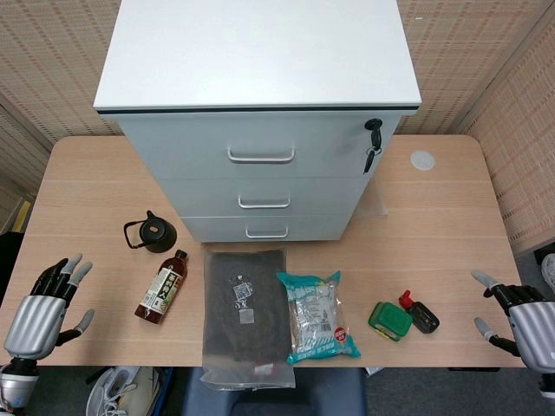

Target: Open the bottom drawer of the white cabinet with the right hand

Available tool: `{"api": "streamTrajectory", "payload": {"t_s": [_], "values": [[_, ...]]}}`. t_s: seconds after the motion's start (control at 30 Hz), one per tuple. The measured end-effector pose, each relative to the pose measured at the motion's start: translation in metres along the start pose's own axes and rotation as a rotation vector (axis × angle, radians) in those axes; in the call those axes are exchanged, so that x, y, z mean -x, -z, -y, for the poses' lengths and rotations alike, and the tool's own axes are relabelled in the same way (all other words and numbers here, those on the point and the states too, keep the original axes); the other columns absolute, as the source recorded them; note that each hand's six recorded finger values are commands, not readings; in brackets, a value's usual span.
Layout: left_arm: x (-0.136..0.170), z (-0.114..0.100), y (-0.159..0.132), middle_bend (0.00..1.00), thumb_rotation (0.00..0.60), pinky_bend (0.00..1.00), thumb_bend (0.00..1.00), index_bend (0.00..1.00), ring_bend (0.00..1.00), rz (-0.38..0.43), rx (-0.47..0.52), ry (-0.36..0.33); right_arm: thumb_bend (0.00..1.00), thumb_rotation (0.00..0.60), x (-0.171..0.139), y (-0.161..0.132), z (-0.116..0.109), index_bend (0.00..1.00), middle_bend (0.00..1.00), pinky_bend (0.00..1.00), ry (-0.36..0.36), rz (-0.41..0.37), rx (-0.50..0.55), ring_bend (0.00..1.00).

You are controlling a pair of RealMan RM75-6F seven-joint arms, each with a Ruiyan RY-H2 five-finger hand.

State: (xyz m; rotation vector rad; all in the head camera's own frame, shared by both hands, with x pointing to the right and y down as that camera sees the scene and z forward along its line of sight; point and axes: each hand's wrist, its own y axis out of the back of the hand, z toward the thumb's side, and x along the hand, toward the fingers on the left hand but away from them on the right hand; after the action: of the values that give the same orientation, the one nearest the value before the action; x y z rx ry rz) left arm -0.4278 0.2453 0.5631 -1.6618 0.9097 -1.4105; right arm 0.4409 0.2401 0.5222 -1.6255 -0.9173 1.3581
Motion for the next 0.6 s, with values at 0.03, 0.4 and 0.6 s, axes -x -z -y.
{"api": "streamTrajectory", "payload": {"t_s": [0.03, 0.4, 0.6], "values": [[0.0, 0.0, 0.0, 0.0, 0.6, 0.11, 0.32, 0.09, 0.03, -0.001, -0.001, 0.001, 0.22, 0.6, 0.001, -0.001, 0.001, 0.19, 0.43, 0.39, -0.001, -0.005, 0.0, 0.41], [0.001, -0.001, -0.001, 0.0, 0.6, 0.11, 0.32, 0.09, 0.03, -0.006, -0.003, -0.001, 0.22, 0.6, 0.008, -0.006, 0.004, 0.19, 0.45, 0.39, -0.006, -0.035, 0.009, 0.41], [0.001, -0.001, -0.003, 0.0, 0.6, 0.11, 0.32, 0.09, 0.03, 0.0, -0.001, -0.005, 0.23, 0.6, 0.026, -0.021, 0.006, 0.19, 0.56, 0.42, -0.011, -0.074, -0.002, 0.54]]}}
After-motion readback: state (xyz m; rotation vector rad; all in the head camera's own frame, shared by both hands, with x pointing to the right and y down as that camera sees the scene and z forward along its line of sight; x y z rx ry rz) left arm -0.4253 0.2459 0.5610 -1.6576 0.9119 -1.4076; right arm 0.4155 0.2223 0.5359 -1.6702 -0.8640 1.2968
